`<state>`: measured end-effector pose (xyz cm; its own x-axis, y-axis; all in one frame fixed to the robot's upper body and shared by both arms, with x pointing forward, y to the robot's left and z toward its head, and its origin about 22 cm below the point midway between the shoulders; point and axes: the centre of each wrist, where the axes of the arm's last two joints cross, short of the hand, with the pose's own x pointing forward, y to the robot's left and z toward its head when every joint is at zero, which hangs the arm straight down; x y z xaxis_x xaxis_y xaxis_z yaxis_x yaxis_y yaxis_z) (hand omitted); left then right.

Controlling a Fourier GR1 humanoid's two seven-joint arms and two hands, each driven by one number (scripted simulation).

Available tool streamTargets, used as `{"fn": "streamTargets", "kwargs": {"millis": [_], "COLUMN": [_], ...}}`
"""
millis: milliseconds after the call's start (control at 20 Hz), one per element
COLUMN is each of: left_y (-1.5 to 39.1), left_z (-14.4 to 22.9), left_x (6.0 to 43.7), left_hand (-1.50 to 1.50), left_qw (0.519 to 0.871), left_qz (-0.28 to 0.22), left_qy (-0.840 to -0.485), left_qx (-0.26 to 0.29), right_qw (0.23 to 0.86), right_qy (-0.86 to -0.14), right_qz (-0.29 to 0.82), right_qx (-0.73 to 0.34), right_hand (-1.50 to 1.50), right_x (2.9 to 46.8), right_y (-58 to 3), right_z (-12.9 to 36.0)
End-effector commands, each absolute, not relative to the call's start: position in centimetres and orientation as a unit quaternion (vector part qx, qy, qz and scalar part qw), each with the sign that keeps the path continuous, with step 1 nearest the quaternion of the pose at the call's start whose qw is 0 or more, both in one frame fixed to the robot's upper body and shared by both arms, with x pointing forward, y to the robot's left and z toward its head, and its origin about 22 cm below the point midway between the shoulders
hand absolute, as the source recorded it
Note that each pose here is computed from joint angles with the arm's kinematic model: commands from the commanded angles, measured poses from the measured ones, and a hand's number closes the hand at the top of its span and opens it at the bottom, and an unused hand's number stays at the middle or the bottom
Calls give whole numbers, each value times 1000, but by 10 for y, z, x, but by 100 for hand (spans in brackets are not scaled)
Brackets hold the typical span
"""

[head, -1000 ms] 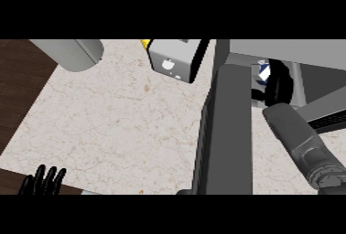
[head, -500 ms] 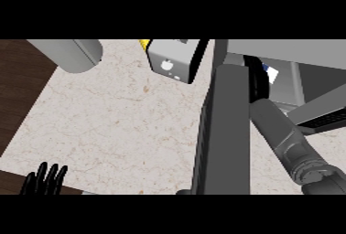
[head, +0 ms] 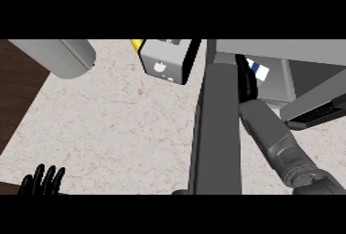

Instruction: Pick up the milk, place it into the microwave and close the microwave

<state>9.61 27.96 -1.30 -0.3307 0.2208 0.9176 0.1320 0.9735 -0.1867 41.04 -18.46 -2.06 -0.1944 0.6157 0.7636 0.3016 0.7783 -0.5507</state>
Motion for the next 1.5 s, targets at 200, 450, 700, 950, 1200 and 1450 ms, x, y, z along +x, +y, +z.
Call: {"fn": "streamTargets", "kwargs": {"millis": [200,450,700,950,1200,1450], "left_y": [289,281,275,272,263,259], "left_z": [-17,-4,-9,-3,-10,-12], "left_x": [86,79,72,76,79,79], "left_hand": [-150,-150,-150,-150,-150,-150], "left_qw": [575,575,580,587,600,612], "left_qz": [33,42,49,42,30,-2], "left_qy": [-811,-810,-806,-803,-793,-784], "left_qx": [-105,-108,-107,-96,-103,-101], "right_qw": [589,596,588,588,589,605], "right_qy": [-783,-788,-798,-802,-807,-794], "right_qz": [72,64,37,34,28,46], "right_qx": [-189,-139,-126,-97,-23,-22], "right_hand": [-150,-150,-150,-150,-150,-150], "right_x": [390,364,339,333,304,287], "right_y": [-190,-204,-213,-236,-220,-257], "right_z": [-49,-81,-106,-109,-136,-143]}}
